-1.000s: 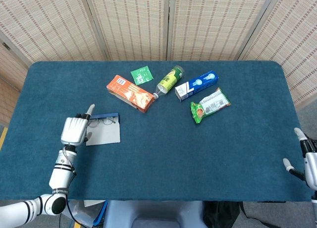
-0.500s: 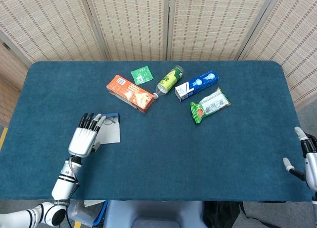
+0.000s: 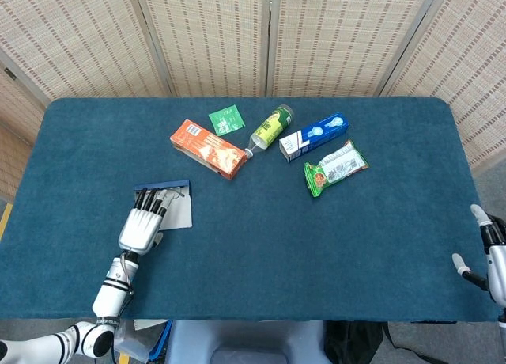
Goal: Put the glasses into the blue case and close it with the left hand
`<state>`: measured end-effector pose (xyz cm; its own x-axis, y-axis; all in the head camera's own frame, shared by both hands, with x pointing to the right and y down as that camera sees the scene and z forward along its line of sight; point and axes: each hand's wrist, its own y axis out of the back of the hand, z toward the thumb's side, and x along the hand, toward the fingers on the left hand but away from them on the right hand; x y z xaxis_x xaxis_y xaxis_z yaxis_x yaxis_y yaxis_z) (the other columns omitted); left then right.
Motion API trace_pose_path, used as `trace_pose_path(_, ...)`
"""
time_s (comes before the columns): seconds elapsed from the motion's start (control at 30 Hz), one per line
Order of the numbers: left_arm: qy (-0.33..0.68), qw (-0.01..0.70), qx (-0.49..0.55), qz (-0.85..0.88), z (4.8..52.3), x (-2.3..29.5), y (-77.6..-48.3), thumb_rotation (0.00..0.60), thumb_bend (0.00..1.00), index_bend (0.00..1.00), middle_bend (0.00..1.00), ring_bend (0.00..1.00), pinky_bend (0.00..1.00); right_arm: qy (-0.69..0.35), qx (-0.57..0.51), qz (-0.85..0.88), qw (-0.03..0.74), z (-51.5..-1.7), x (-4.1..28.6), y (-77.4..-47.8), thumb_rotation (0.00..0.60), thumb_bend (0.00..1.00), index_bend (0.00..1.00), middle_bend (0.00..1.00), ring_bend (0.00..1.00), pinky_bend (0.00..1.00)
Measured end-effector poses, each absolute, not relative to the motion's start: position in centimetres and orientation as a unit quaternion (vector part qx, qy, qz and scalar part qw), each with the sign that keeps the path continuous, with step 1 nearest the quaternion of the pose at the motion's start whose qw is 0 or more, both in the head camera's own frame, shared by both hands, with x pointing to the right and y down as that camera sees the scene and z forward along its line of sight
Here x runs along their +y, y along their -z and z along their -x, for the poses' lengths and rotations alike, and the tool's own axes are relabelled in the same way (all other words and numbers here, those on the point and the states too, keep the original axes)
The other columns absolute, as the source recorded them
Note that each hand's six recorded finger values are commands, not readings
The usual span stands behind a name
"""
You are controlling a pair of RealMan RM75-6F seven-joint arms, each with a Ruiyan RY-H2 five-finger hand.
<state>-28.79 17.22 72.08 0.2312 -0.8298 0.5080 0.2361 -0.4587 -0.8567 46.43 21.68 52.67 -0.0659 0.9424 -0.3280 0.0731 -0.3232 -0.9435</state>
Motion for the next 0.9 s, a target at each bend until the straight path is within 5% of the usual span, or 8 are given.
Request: trace_pose_path(0.9,0.606,0.458,0.215,0.613,30.2,17.2,-73.7,0.600,0.23,0.03,0.00,0.00,0.00,-0.580,-0.443,0.573,0.373,-46.3,21.7,-52.8,0.600,0.25,0.05,0.17,0.14,0.23)
